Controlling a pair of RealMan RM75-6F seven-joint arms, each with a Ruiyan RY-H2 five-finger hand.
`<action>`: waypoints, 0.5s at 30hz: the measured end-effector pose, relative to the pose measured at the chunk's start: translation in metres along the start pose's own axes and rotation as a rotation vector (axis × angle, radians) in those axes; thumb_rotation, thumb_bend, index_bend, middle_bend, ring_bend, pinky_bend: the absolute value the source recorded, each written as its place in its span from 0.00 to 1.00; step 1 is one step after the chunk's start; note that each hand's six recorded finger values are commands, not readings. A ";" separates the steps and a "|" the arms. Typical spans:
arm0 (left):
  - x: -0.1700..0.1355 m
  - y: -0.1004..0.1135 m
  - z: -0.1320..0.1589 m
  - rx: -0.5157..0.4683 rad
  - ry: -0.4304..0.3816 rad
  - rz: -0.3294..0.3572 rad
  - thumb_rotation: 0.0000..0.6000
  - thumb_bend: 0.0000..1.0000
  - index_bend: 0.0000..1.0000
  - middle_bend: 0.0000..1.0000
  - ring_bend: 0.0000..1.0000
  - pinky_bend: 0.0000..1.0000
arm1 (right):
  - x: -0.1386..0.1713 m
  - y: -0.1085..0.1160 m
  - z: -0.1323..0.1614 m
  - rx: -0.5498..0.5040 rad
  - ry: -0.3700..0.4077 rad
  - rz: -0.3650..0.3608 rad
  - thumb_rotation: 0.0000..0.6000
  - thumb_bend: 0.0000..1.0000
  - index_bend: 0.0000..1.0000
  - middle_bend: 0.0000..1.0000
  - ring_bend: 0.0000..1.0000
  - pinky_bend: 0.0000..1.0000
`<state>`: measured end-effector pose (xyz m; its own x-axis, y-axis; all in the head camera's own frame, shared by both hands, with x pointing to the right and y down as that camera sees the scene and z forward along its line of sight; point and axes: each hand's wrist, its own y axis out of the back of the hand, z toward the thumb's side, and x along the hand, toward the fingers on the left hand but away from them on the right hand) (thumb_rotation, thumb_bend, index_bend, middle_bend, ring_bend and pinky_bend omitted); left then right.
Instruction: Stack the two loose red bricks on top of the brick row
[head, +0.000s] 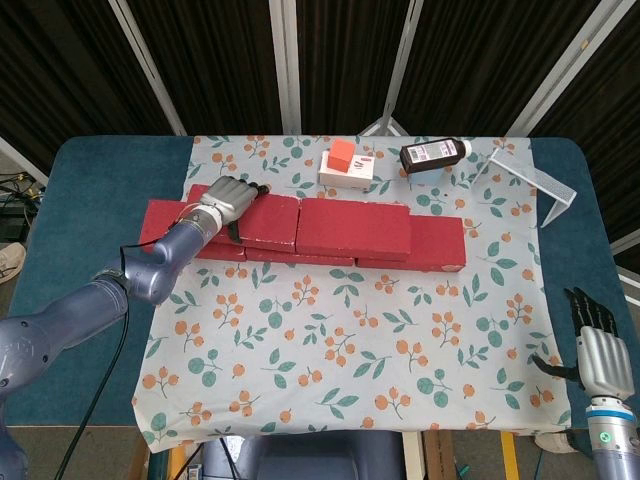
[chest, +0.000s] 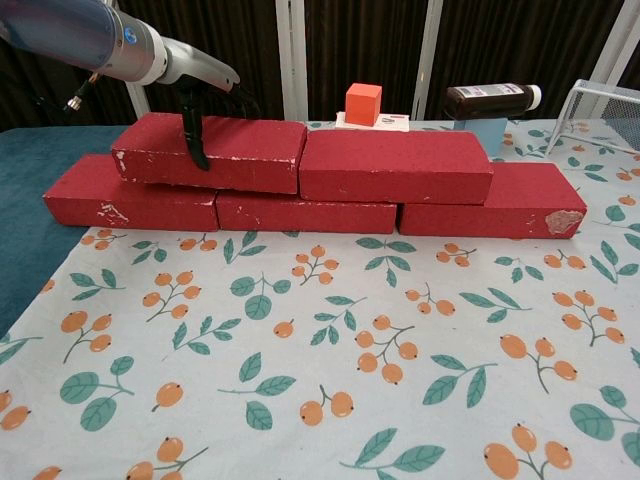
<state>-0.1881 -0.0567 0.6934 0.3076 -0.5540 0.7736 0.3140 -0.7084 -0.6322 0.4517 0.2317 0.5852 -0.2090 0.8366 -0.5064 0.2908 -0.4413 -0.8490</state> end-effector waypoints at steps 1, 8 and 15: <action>0.000 0.000 0.001 0.002 -0.001 -0.001 1.00 0.06 0.33 0.28 0.19 0.21 | 0.000 0.000 0.000 -0.001 0.000 0.000 1.00 0.05 0.00 0.01 0.00 0.00; 0.000 0.000 0.004 0.013 -0.001 -0.007 1.00 0.06 0.33 0.28 0.19 0.21 | 0.000 0.001 -0.001 -0.006 0.000 -0.002 1.00 0.05 0.00 0.01 0.00 0.00; -0.002 0.001 0.003 0.015 0.013 -0.004 1.00 0.06 0.33 0.28 0.19 0.21 | 0.000 0.001 -0.001 -0.007 0.003 0.000 1.00 0.05 0.00 0.01 0.00 0.00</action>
<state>-0.1855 -0.0547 0.6913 0.2949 -0.5571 0.7763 0.3287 -0.7037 -0.6298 0.4530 0.2320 0.5844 -0.2065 0.8376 -0.5058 0.2972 -0.4388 -0.8480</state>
